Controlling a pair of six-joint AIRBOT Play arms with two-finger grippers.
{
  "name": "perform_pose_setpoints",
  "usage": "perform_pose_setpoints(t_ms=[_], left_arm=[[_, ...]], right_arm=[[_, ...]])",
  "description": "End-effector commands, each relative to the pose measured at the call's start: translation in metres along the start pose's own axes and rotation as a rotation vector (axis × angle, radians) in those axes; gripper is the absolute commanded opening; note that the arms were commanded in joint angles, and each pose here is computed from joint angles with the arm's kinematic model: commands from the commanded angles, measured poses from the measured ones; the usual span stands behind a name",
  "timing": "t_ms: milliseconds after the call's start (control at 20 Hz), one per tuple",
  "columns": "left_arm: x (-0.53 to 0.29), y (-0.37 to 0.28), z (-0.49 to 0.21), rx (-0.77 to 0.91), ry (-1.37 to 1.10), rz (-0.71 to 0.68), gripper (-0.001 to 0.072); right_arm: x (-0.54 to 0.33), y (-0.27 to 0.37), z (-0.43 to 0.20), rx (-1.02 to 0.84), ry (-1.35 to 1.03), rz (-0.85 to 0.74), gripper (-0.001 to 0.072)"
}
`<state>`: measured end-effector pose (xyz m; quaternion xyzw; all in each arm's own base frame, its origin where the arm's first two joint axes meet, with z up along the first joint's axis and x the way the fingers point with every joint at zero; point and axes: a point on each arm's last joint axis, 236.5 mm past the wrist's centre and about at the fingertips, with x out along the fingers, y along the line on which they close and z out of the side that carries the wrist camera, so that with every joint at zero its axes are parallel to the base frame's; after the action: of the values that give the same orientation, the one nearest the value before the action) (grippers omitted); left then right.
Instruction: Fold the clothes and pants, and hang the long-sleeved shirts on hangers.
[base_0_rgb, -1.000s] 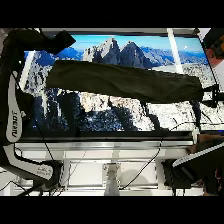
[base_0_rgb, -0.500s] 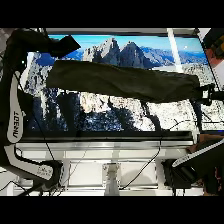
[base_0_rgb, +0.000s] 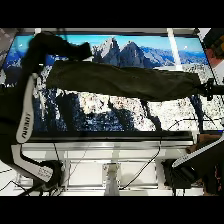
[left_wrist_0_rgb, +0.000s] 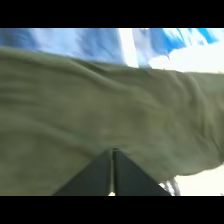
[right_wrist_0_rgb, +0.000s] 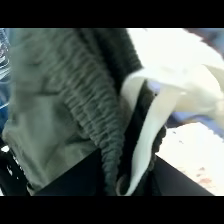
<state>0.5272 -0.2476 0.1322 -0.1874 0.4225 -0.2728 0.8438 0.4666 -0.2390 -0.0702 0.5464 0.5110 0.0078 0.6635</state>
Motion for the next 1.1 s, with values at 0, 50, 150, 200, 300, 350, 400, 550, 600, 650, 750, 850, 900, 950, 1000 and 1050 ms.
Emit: perform_pose_setpoints(t_ms=[0,50,150,200,300,350,400,550,600,650,750,850,900,950,1000,1050], left_arm=[[0.056,-0.077,-0.017,0.032,-0.057,-0.105,0.0009],[0.072,-0.100,-0.021,-0.006,-0.090,-0.140,0.0007],[0.109,-0.138,-0.047,-0.056,-0.097,-0.198,0.0007],[0.129,-0.154,-0.073,-0.042,-0.058,-0.213,0.0007],[0.163,-0.179,-0.126,-0.023,0.021,-0.229,0.0008],[0.177,-0.187,-0.147,-0.025,0.040,-0.234,0.0008],[0.190,-0.194,-0.165,-0.028,0.050,-0.237,0.0008],[0.221,-0.196,-0.197,-0.086,0.053,-0.229,0.0008],[0.231,-0.190,-0.203,-0.124,0.055,-0.218,0.0008],[0.238,-0.184,-0.210,-0.161,0.066,-0.206,0.0008],[0.250,-0.170,-0.221,-0.179,0.087,-0.182,0.0008],[0.257,-0.161,-0.230,-0.183,0.108,-0.164,0.0008],[0.259,-0.156,-0.232,-0.182,0.113,-0.156,0.0008],[0.260,-0.154,-0.233,-0.183,0.115,-0.153,0.0007],[0.261,-0.150,-0.232,-0.188,0.113,-0.148,0.0007],[0.262,-0.145,-0.230,-0.191,0.110,-0.141,0.0007]], right_arm=[[-0.009,0.024,-0.003,-0.030,-0.003,0.001,0.0039],[-0.006,0.029,-0.006,-0.040,0.006,-0.001,0.0039],[0.004,0.035,-0.010,-0.048,0.020,-0.014,0.0039],[0.009,0.035,-0.012,-0.058,0.027,-0.033,0.0039],[0.019,0.032,-0.015,-0.079,0.040,-0.084,0.0039],[0.023,0.030,-0.017,-0.089,0.049,-0.112,0.0038],[0.027,0.029,-0.019,-0.098,0.056,-0.130,0.0039],[0.032,0.031,-0.023,-0.110,0.068,-0.144,0.0039],[0.033,0.032,-0.024,-0.111,0.071,-0.144,0.0039],[0.033,0.032,-0.025,-0.112,0.078,-0.144,0.0039],[0.033,0.032,-0.027,-0.111,0.086,-0.143,0.0039],[0.033,0.032,-0.030,-0.111,0.099,-0.144,0.0039],[0.033,0.032,-0.032,-0.110,0.106,-0.144,0.0039],[0.032,0.032,-0.034,-0.110,0.112,-0.144,0.0039],[0.032,0.032,-0.035,-0.110,0.119,-0.143,0.0039],[0.032,0.033,-0.037,-0.110,0.125,-0.142,0.0039]])
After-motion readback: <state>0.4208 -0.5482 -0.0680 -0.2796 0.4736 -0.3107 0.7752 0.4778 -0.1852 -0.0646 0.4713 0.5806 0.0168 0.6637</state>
